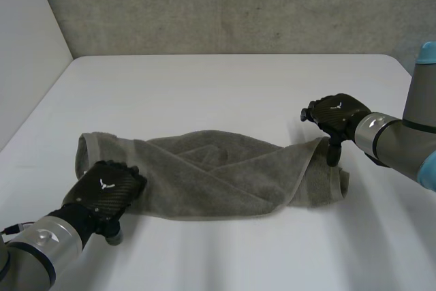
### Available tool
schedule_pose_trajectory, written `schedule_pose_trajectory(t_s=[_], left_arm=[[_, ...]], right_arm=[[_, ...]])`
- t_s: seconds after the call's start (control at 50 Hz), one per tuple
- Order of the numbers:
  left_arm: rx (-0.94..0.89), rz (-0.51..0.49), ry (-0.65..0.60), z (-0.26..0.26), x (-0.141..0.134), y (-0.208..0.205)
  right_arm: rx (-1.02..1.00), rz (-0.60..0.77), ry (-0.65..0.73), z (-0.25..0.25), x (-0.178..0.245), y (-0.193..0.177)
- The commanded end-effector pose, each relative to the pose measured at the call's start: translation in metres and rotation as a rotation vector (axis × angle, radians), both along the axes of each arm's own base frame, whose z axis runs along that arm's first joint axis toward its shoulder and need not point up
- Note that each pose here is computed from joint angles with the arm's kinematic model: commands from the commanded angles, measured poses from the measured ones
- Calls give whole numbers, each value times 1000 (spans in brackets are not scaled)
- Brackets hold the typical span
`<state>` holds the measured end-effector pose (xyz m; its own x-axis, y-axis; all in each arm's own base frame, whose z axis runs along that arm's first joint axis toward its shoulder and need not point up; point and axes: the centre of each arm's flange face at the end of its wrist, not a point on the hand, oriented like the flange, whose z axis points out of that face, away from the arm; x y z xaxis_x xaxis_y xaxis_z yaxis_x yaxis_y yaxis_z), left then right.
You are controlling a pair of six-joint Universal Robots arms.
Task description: Fold the towel.
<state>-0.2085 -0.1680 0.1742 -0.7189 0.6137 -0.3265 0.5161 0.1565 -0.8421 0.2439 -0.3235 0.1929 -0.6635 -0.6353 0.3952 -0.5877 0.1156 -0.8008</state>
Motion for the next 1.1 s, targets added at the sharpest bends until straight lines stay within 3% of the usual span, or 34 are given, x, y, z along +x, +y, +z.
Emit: schedule_pose_trajectory(t_s=[0.02, 0.6, 1.1], left_arm=[[20, 14, -37, -10, 4, -7], [-34, 79, -48, -45, -20, -128], [-82, 80, -48, -42, -23, -149]], right_arm=[[7, 0, 3, -3, -1, 1], [33, 2, 16, -19, -2, 2], [47, 2, 23, -30, -1, -1]])
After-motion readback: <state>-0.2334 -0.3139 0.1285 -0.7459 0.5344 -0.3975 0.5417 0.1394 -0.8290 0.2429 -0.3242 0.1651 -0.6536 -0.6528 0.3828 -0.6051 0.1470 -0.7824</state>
